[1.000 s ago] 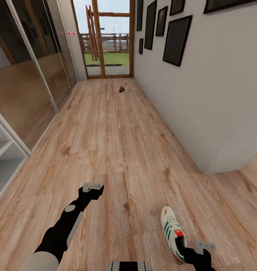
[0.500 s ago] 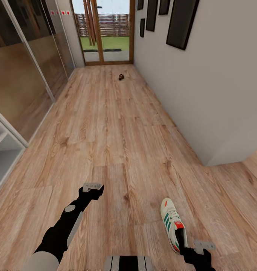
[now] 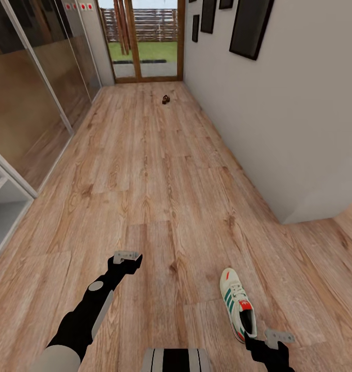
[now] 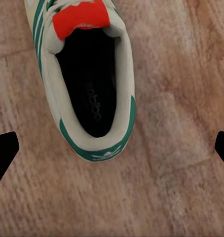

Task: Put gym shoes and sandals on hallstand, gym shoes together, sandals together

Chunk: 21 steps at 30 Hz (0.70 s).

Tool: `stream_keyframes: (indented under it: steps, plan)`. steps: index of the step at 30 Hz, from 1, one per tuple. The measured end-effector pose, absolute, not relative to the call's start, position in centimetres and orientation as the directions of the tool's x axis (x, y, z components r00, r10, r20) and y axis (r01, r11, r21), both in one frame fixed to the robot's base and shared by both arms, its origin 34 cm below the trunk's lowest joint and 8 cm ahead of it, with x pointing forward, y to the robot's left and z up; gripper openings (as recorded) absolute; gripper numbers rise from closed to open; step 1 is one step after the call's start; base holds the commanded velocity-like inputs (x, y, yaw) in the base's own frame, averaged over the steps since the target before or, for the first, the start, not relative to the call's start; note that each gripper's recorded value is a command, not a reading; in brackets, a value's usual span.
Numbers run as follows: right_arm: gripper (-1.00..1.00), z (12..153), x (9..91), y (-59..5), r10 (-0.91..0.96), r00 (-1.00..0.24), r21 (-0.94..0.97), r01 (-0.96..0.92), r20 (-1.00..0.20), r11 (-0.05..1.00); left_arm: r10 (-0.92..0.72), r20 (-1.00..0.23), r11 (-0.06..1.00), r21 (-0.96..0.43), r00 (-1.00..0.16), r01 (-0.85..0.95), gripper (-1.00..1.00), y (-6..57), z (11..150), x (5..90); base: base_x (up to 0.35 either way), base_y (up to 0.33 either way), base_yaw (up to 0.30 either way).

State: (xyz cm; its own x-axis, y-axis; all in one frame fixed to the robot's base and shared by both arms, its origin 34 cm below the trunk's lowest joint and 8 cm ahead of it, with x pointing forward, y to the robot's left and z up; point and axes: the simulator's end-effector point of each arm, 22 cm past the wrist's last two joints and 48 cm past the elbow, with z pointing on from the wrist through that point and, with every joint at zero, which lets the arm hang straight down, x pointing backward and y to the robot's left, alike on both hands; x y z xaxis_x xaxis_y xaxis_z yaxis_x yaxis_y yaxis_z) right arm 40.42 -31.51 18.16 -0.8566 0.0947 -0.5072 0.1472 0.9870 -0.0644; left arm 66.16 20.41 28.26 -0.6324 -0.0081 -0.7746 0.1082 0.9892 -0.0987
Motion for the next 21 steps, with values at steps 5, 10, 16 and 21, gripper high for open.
stream_keyframes:
  steps: [5, 10, 16, 21]
  plan:
    - [1.00, 18.3, 40.3, -31.7, 0.088, -0.855, -0.068, 0.143, -0.511, 0.987, -0.012, -0.773, 0.989, -0.105, -0.635, 0.109, 1.00, 20.1, 28.0, 65.9, 0.000, 0.000, 0.000]
    - [1.00, 18.6, 40.6, -31.8, 0.082, -0.846, -0.070, 0.139, -0.528, 0.988, -0.004, -0.781, 0.990, -0.093, -0.625, 0.110, 1.00, 20.6, 28.4, 66.2, 0.000, 0.000, 0.000]
    - [1.00, 18.7, 40.6, -31.6, 0.083, -0.853, -0.068, 0.137, -0.515, 0.988, -0.004, -0.781, 0.990, -0.090, -0.625, 0.107, 1.00, 20.8, 28.6, 66.4, 0.000, 0.000, 0.000]
    - [1.00, 19.4, 42.4, -32.0, 0.084, -0.832, -0.072, 0.147, -0.548, 0.987, -0.004, -0.785, 0.990, -0.089, -0.620, 0.106, 1.00, 20.9, 28.9, 66.6, 0.000, 0.000, 0.000]
